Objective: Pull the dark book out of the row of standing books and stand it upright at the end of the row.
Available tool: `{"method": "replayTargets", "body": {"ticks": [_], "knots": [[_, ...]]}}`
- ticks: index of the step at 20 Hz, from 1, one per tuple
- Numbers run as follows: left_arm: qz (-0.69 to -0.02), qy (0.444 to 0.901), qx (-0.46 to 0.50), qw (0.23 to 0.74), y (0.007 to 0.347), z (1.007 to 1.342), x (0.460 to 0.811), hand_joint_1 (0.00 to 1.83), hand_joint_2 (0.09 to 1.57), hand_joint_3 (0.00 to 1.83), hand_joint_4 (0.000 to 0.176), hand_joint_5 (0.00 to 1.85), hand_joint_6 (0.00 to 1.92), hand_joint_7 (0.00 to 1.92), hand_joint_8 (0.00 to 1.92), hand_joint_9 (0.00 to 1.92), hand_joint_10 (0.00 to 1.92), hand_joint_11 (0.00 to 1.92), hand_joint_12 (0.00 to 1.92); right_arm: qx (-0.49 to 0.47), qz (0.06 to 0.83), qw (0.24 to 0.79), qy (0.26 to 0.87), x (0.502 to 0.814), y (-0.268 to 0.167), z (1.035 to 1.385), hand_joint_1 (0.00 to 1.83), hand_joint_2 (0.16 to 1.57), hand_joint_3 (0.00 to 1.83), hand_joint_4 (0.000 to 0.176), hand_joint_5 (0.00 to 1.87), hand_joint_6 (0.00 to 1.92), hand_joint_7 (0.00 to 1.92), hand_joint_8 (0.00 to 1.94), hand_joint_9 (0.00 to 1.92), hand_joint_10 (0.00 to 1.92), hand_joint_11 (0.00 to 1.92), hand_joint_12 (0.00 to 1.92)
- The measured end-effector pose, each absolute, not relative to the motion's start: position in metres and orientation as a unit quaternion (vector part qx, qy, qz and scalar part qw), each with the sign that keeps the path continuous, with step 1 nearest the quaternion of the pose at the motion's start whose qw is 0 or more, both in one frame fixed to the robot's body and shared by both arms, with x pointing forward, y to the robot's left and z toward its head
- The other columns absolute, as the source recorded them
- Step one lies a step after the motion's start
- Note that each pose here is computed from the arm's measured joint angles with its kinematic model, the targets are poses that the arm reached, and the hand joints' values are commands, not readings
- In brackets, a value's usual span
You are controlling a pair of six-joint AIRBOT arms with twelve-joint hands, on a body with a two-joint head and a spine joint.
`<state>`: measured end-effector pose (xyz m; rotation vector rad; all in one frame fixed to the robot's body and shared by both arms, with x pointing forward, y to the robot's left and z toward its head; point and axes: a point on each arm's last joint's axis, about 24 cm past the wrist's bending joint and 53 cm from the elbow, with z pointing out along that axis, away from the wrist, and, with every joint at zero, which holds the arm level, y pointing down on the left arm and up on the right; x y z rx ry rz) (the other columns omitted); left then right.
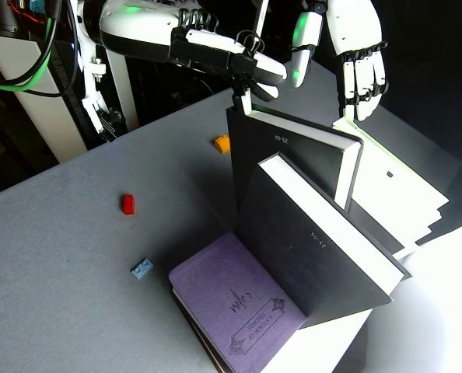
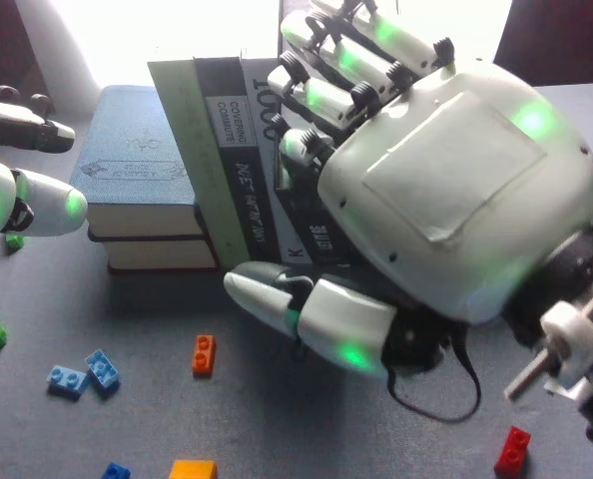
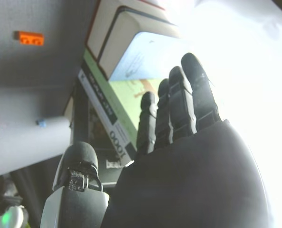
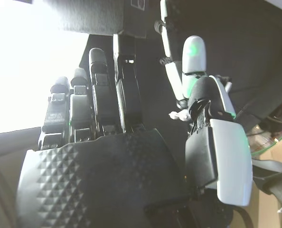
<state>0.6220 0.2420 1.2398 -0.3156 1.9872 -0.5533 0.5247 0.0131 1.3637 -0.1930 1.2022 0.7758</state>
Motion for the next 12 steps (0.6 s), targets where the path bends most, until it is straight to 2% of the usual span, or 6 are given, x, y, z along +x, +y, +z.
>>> {"method": "replayTargets", "body": {"ticks": [4,7,8,11,12], "knots": [[-0.229,0.823,-0.131,0.503,0.242,1.24,0.622,0.0,1.27,0.0,0.057,0.16,0.02,0.14,0.01,0.16,0.01,0.01,0.53,-0.112,0.359,0.734,0.566,0.511,0.024,1.345,0.0,1.15,0.0,0.0,0.76,0.61,0.41,0.0,0.14,0.01,0.0,0.16],[-0.229,0.823,-0.131,0.503,0.242,1.24,0.622,0.0,1.28,0.0,0.049,0.14,0.01,0.12,0.0,0.14,0.0,0.0,0.52,-0.128,0.36,0.713,0.588,0.508,0.032,1.326,0.0,1.15,0.0,0.0,0.77,0.61,0.41,0.0,0.15,0.01,0.0,0.25],[-0.229,0.823,-0.131,0.503,0.242,1.24,0.622,0.0,1.28,0.0,0.054,0.14,0.0,0.12,0.0,0.14,0.0,0.0,0.52,-0.129,0.358,0.714,0.587,0.508,0.031,1.325,0.0,1.15,0.0,0.0,0.78,0.6,0.44,0.01,0.16,0.01,0.0,0.28],[-0.229,0.823,-0.131,0.503,0.242,1.24,0.622,0.0,1.26,0.0,0.057,0.12,0.0,0.09,0.0,0.11,0.0,0.0,0.49,-0.133,0.352,0.71,0.595,0.507,0.031,1.317,0.0,1.14,0.0,0.0,0.74,0.6,0.43,0.01,0.15,0.01,0.0,0.22],[-0.229,0.823,-0.13,0.503,0.242,1.24,0.622,0.0,1.27,0.0,0.054,0.16,0.0,0.13,0.0,0.15,0.0,0.0,0.54,-0.138,0.346,0.707,0.601,0.508,0.032,1.31,0.0,1.14,0.0,0.0,0.75,0.6,0.42,0.0,0.14,0.0,0.0,0.19]]}}
